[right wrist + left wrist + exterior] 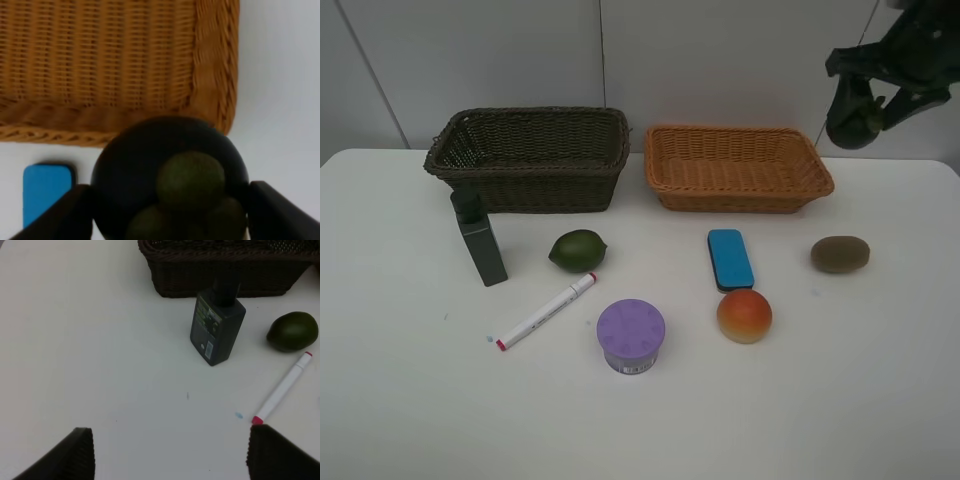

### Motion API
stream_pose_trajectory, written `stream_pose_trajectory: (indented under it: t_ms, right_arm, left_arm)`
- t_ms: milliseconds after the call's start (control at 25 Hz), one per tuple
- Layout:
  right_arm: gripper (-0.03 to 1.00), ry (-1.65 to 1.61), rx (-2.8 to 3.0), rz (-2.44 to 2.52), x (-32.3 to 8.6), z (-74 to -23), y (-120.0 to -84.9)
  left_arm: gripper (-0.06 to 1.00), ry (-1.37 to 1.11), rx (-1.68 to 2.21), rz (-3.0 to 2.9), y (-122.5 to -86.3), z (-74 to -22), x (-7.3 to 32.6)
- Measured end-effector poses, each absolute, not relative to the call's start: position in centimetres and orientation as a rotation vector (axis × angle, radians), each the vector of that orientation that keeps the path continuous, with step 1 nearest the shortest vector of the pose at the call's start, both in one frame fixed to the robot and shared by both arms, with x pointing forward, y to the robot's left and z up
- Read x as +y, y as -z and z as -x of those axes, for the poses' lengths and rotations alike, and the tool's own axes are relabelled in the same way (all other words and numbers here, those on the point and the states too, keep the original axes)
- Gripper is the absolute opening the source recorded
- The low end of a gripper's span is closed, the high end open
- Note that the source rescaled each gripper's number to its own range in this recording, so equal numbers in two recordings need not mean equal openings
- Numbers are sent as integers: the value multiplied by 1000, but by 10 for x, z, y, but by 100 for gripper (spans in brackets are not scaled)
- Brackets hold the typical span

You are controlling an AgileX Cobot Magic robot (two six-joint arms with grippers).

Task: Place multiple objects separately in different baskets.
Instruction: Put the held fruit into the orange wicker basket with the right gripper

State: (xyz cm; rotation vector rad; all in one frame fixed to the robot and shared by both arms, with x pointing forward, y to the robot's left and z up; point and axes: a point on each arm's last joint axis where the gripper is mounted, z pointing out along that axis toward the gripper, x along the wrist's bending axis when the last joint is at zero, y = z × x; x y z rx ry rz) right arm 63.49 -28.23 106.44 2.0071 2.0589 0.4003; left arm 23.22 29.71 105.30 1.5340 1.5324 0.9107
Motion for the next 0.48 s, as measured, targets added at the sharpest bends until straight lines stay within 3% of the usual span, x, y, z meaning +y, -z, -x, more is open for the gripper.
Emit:
stream_pose_trajectory:
  t_ms: [480]
  right_arm:
    - [39, -269, 2104, -2121, -272, -721, -987]
  left_arm:
    - [82, -911, 1532, -1534, -1053, -232, 297]
